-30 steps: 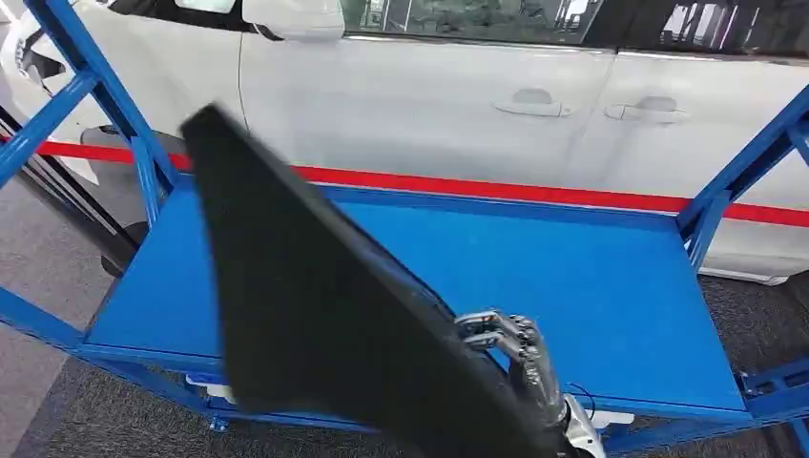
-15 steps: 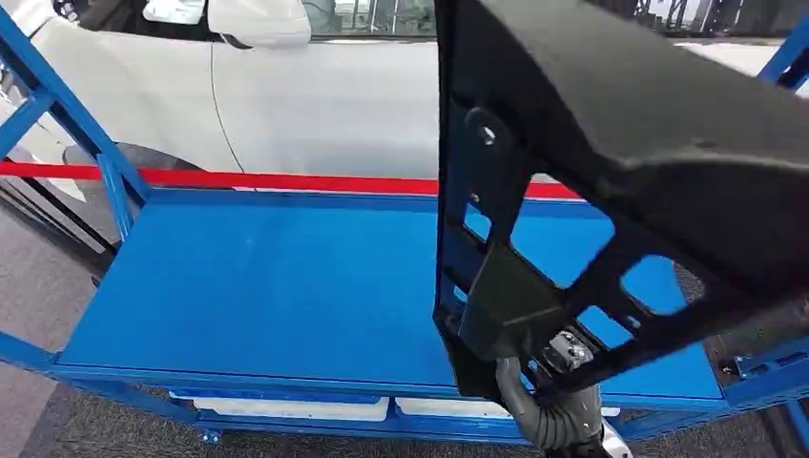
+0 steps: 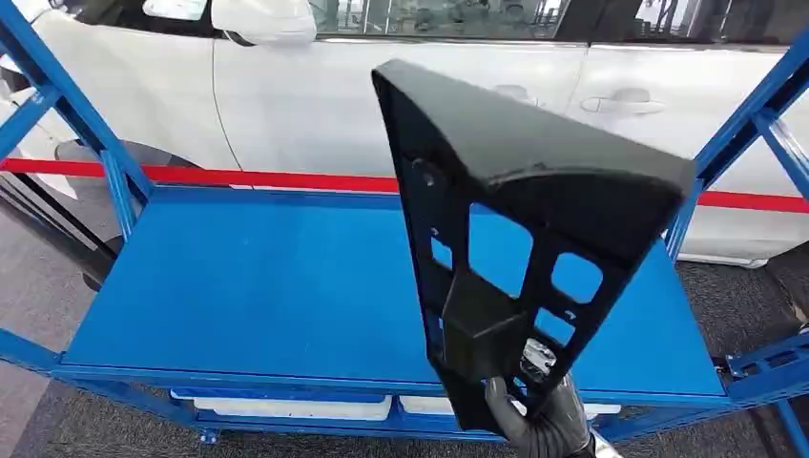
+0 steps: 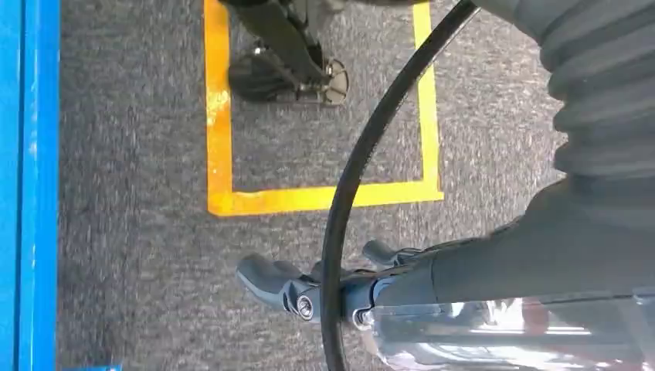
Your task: Take the parts from the cabinet and place them on the table.
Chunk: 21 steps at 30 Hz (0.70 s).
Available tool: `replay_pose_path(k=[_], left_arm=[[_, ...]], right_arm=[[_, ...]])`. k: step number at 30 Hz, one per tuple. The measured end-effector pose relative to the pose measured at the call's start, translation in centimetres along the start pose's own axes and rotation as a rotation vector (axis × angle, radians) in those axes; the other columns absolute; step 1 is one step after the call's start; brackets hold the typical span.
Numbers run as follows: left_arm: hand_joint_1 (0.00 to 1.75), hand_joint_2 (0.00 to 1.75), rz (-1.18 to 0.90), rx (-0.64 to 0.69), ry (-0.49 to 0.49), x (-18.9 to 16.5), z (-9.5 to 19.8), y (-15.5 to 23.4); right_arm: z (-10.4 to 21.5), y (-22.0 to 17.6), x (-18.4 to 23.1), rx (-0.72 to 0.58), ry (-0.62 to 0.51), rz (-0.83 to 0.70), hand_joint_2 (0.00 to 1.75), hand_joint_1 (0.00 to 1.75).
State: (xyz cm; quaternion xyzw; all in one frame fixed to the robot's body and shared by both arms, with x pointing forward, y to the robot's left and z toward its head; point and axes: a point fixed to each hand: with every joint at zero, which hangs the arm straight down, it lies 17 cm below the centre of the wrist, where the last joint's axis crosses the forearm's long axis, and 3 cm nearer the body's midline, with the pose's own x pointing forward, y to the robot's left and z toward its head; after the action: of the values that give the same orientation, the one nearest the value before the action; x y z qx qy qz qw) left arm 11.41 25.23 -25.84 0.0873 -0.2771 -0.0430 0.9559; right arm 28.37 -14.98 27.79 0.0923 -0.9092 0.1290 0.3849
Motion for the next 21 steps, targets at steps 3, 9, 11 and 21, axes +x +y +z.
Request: replay_pose_path(k=[3,9,11,21], left_arm=[[0.00,1.75,-0.002,-0.005,0.000,0.0,0.0,-0.2],[0.00,1.75,0.002,-0.011,0.004,-0.1,0.1,-0.4],[0.00,1.75,0.004,-0.010,0.009,-0.2,0.1,-0.4],[0.00,1.75,-0.002,-0.010,0.010,0.0,0.0,-0.3]], right_arm=[[0.6,0.5,-0.1,0.027,0.003,-0.012,1.75,1.75],[1.2,0.7,-0.2,0.042,0.013,-0.018,1.75,1.75],[1.3,0.9,-0.2,0.054,0.013,-0.018,1.75,1.75],[1.6,1.4,-0.4,0.080,0.015,-0.006,1.75,1.75]])
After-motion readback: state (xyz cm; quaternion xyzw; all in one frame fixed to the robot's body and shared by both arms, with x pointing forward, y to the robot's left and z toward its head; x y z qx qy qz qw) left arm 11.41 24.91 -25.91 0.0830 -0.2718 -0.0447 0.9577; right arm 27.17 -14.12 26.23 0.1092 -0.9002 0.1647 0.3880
